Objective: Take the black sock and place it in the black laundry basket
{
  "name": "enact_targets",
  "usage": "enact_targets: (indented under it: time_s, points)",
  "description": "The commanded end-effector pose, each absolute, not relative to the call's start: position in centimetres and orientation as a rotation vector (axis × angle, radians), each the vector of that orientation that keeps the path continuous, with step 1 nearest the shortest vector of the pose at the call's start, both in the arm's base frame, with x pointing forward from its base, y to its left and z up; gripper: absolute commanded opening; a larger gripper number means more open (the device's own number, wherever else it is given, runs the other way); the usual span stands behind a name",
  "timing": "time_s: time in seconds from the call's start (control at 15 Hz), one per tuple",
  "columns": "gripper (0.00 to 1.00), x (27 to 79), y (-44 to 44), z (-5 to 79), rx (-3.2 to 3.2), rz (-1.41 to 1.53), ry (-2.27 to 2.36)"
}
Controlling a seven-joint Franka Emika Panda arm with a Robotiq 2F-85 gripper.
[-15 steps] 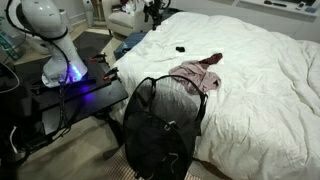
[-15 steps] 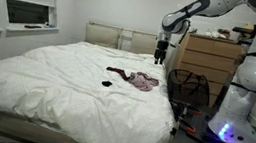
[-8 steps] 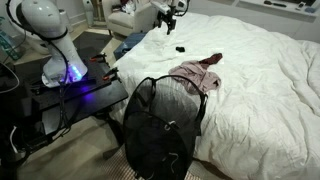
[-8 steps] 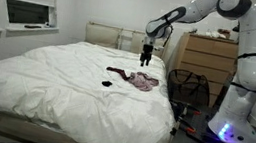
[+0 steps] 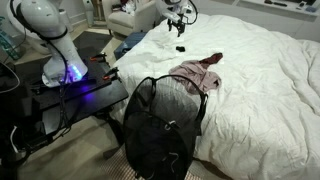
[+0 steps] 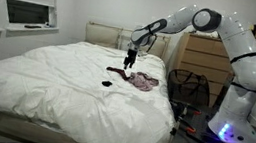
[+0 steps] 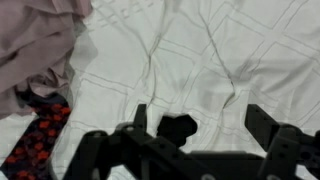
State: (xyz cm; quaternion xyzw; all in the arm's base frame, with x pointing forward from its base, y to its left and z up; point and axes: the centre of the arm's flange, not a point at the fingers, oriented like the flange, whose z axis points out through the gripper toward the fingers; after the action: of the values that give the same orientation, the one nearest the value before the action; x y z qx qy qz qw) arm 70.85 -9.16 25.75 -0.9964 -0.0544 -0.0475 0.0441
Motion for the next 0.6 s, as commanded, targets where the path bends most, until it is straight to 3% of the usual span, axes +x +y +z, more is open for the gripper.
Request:
enact_targets:
  time_s: [0.0, 0.53]
  points:
    - [1.0, 76.0, -9.2, 23.6, -3.028, -0.259, -0.208]
    - [1.0, 81.0, -8.0, 19.1, -2.977, -0.352, -0.314]
